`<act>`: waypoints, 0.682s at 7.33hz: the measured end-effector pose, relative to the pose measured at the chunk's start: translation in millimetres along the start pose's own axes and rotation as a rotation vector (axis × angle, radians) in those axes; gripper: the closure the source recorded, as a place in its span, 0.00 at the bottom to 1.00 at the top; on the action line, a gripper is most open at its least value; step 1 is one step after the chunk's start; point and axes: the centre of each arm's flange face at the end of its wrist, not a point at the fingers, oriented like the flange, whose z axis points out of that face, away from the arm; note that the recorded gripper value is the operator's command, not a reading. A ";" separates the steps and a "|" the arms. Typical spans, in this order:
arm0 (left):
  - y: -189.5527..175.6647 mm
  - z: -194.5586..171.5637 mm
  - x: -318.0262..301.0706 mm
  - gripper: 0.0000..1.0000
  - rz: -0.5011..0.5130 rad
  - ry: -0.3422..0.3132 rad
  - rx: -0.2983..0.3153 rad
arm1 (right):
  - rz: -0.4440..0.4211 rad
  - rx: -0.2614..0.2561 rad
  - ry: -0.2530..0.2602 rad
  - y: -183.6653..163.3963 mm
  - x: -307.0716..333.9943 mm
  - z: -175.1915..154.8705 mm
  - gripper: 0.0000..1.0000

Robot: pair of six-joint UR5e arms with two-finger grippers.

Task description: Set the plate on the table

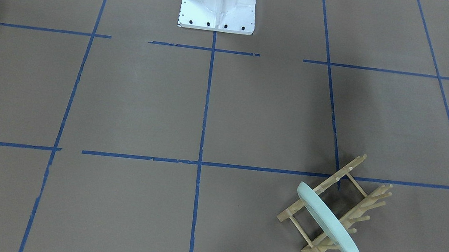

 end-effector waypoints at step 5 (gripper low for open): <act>-58.5 12.5 201.0 0.00 -0.377 0.315 0.225 | 0.000 0.000 0.000 0.0 0.0 0.0 0.00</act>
